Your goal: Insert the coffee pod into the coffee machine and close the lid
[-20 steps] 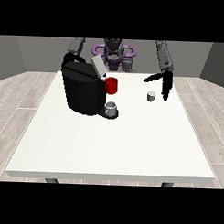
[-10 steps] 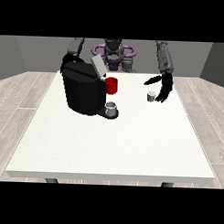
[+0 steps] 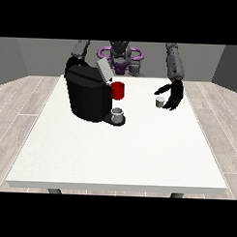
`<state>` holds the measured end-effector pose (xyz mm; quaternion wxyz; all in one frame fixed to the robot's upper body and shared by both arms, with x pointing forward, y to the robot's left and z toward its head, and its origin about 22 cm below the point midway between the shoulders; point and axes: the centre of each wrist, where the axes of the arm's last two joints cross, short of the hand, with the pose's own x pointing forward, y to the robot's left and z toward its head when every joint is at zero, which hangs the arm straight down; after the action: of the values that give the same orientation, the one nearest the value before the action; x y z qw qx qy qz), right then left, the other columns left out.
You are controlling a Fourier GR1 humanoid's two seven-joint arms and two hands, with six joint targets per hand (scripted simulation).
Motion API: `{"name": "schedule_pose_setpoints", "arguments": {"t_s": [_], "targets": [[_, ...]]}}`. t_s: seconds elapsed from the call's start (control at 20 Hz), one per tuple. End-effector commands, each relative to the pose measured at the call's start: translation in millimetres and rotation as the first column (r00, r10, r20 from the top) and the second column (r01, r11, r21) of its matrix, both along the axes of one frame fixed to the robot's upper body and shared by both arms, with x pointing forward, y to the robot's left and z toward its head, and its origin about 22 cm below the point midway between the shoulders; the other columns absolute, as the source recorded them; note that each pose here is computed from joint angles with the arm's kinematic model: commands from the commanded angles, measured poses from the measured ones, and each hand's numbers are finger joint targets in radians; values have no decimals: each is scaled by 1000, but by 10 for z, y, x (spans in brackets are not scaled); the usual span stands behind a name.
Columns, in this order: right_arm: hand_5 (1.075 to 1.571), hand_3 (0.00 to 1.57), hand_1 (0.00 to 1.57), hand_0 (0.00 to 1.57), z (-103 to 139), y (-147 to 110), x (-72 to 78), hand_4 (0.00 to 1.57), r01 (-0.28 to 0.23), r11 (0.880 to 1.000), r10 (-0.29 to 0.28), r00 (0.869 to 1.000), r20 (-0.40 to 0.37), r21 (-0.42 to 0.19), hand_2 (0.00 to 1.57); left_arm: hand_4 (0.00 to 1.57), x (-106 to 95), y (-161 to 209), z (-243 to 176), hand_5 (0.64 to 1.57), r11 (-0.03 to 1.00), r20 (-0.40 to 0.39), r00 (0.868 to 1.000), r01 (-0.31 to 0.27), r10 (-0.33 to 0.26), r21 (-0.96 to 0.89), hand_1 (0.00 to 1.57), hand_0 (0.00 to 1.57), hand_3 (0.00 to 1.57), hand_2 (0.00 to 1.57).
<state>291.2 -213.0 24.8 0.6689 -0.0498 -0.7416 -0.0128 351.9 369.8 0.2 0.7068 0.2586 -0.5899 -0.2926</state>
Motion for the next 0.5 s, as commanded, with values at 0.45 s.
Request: {"name": "schedule_pose_setpoints", "arguments": {"t_s": [0.45], "targets": [[1571,0,0,0,49,-120,64,515,-8,999,5,998,65,44,0,361,156,83,181,1571,989,162,987,-20,-4,143,920,920,829,1042]]}}
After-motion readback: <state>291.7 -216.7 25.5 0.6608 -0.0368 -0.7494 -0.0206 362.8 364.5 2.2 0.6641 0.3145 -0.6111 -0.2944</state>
